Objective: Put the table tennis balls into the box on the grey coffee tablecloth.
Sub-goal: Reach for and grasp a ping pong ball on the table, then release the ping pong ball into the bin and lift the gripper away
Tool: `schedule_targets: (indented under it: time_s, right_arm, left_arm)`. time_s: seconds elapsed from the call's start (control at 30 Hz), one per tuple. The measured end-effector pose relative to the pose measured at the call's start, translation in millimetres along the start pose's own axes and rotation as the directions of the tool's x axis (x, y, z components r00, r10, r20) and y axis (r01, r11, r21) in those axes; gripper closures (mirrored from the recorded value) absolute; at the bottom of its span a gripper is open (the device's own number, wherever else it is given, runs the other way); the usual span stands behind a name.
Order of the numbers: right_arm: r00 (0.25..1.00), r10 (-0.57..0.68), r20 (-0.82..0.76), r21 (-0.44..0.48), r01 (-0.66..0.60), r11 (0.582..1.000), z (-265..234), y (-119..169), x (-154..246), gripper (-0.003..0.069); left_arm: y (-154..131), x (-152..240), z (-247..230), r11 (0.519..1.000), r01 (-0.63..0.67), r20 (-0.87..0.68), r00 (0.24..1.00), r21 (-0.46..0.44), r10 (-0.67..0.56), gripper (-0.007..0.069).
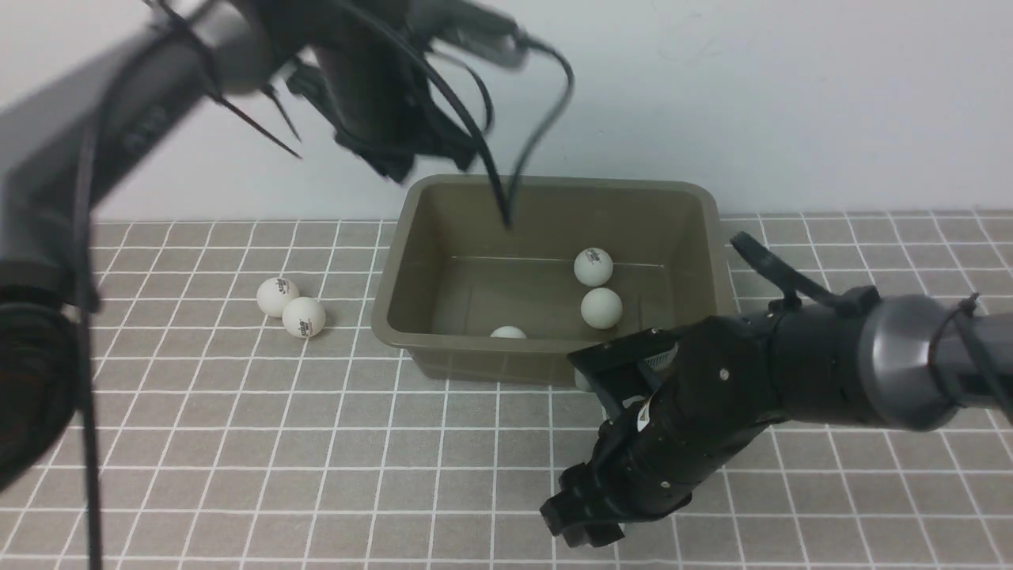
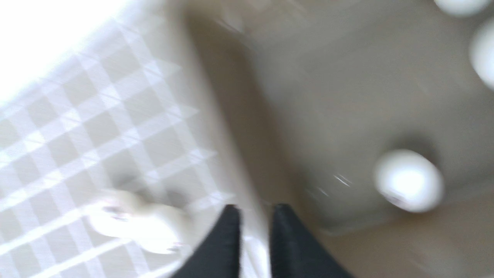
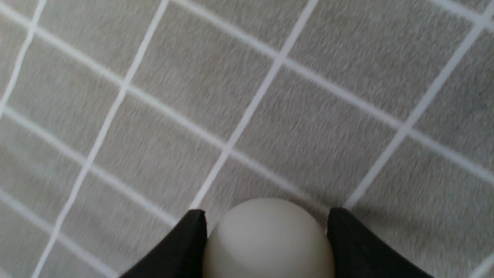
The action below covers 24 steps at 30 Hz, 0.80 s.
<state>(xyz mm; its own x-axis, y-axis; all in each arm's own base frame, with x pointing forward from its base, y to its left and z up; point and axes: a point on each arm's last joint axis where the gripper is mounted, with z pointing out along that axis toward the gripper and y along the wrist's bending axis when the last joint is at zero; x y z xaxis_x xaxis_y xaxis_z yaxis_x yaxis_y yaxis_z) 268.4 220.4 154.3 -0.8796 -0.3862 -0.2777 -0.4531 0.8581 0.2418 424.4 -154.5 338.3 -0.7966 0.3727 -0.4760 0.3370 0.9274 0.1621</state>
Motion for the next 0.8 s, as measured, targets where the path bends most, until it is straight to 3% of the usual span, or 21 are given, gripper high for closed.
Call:
schedule_targets:
  time_s: [0.1,0.2,0.33,0.47,0.63,0.73,0.8]
  right_arm:
    - [0.998,-0.025,0.050,-0.009,0.025,1.000,-30.2,3.2,-2.1,0.0297]
    - [0.971,-0.010,0.239,-0.008,0.012,1.000,-93.0,-6.2,-10.2,0.0297]
    - [0.915,-0.003,0.405,0.026,-0.008,1.000,-142.9,-26.4,-28.7,0.0297]
    - [0.872,-0.028,0.488,0.069,-0.007,0.998,-164.2,-43.7,-66.3,0.0297]
    - [0.910,-0.038,0.413,0.081,0.005,0.997,-131.9,-56.8,-114.2,0.0293]
    - [0.937,-0.046,0.348,0.101,0.011,0.995,-112.7,-63.6,-131.6,0.0229]
    - [0.951,-0.005,0.309,0.101,-0.028,0.994,-109.2,-65.9,-140.6,0.0137]
  left_arm:
    - [35.6,8.4,-11.0,0.993,0.110,-0.001,0.994,0.028,-0.110,0.0620]
    - [81.5,29.6,-0.8,0.961,0.265,-0.066,0.963,0.082,-0.260,0.0620]
    - [113.9,57.4,27.8,0.918,0.380,-0.176,0.917,0.113,-0.358,0.0620]
    - [115.9,70.0,58.7,0.924,0.351,-0.251,0.918,0.155,-0.306,0.0615]
    - [100.9,72.9,91.3,0.932,0.305,-0.310,0.921,0.196,-0.237,0.0537]
    - [91.0,75.8,110.7,0.933,0.293,-0.348,0.914,0.207,-0.210,0.0430]
    - [86.1,77.7,121.6,0.934,0.289,-0.366,0.909,0.210,-0.199,0.0330]
